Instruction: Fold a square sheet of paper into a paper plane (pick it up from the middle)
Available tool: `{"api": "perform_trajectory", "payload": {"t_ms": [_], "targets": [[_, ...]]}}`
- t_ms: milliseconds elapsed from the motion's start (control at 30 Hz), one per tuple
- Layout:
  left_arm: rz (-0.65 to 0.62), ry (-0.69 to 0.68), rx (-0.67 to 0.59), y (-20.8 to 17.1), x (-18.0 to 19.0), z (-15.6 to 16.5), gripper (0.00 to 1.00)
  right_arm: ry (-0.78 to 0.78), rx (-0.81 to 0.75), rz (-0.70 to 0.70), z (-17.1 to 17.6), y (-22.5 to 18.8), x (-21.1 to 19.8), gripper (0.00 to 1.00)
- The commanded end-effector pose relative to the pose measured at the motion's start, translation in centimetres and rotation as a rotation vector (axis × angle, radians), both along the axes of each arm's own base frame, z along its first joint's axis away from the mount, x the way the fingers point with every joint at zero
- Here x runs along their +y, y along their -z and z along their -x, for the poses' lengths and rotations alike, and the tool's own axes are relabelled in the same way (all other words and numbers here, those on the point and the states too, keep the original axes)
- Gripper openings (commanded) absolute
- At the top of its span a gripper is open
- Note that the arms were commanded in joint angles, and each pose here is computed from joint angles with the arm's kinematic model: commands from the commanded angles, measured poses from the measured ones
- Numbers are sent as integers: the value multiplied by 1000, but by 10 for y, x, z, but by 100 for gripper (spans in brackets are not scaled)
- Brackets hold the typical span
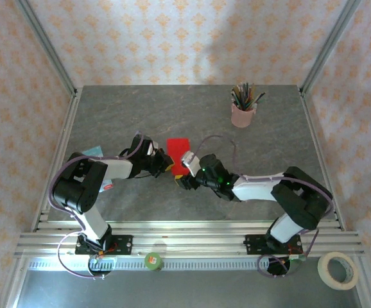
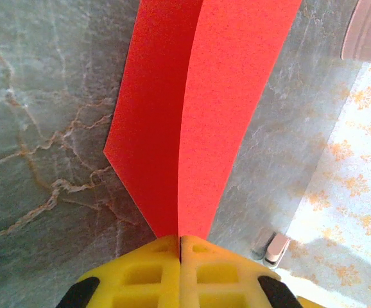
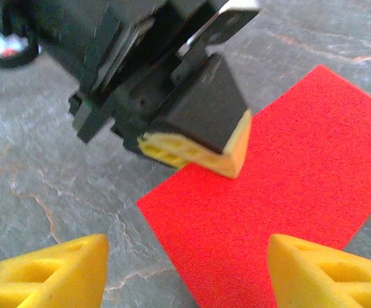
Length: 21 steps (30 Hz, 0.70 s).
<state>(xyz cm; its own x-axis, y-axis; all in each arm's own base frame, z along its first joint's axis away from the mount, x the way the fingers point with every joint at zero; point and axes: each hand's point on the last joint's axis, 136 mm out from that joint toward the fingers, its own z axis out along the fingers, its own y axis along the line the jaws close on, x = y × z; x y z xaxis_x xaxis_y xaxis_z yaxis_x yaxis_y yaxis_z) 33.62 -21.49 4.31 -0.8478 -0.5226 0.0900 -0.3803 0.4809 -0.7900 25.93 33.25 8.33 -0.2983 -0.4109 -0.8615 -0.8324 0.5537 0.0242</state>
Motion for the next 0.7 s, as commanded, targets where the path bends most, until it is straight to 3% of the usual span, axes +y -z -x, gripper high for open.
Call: {"api": "perform_trajectory", "payload": {"t_ms": [0, 300, 667], "targets": [[7, 8, -27, -13, -2, -5, 0, -13, -89, 45, -6, 2, 6, 65], [12, 9, -25, -13, -3, -6, 0, -16, -115, 87, -11, 17, 13, 63], [10, 8, -23, -13, -3, -5, 0, 15, -156, 80, -23, 12, 18, 52]]}}
